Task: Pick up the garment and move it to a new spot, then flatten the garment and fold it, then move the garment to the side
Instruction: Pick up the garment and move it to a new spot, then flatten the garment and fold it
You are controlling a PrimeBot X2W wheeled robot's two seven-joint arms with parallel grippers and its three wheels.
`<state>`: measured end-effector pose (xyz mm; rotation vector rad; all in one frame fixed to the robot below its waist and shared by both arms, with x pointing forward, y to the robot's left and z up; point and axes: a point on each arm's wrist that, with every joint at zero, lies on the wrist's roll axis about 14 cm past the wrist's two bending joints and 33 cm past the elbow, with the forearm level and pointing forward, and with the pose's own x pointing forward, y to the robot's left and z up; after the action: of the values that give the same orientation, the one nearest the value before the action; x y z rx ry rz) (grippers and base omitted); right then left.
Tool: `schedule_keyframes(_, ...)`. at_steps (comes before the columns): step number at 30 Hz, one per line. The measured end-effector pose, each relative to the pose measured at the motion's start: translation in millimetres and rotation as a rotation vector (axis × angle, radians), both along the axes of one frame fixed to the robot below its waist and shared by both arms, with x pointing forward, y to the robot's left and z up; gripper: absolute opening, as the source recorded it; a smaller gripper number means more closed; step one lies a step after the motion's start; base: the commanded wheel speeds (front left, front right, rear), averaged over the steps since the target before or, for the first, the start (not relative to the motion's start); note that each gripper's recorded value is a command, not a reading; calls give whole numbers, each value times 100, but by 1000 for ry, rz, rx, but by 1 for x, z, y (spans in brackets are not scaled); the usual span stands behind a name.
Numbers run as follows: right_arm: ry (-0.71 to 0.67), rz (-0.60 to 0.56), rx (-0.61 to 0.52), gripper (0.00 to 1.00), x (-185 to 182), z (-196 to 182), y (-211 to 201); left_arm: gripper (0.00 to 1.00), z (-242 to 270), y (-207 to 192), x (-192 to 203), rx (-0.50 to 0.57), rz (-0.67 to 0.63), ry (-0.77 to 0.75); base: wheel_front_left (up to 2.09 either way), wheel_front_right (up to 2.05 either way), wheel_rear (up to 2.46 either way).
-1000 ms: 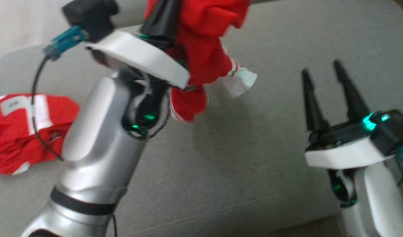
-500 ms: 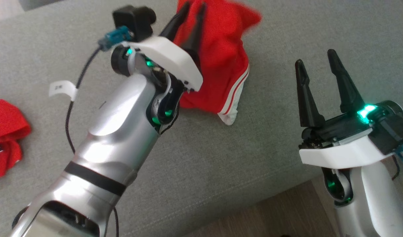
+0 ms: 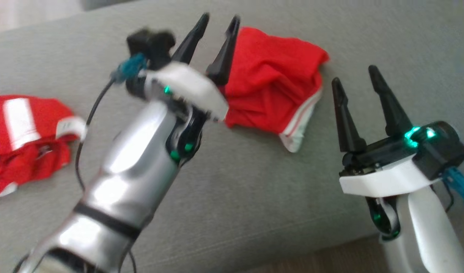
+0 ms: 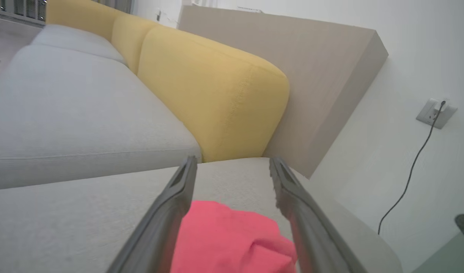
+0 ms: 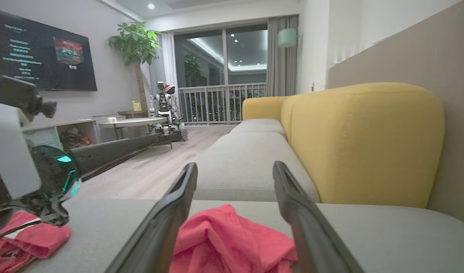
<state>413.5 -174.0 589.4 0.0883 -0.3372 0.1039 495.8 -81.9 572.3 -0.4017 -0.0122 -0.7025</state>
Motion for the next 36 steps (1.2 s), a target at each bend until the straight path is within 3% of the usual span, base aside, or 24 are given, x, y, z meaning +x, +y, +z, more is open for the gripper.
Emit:
schedule_keyframes(2, 1, 33, -2, 100, 0, -1, 12, 100, 1, 22, -8, 8, 46, -23, 0, 0, 0)
schedule_keyframes(10, 88, 137, -33, 100, -13, -29, 52, 100, -51, 138, -72, 222, 321, -25, 0, 0, 0)
schedule_keyframes(16, 128, 173, -46, 100, -32, -42, 64, 100, -64, 180, -153, 251, 467, -25, 0, 0, 0)
schedule_keyframes(20, 123, 203, -29, 100, -38, -39, 74, 100, -57, 219, -175, 243, 620, -40, 0, 0, 0)
schedule_keyframes(27, 118, 224, -29, 100, -41, -37, 81, 100, -43, 239, -195, 195, 694, -81, 0, 0, 0)
schedule_keyframes(36, 205, 173, -3, 100, -43, -64, 63, 100, -53, 252, -199, 188, 708, -52, 0, 0, 0)
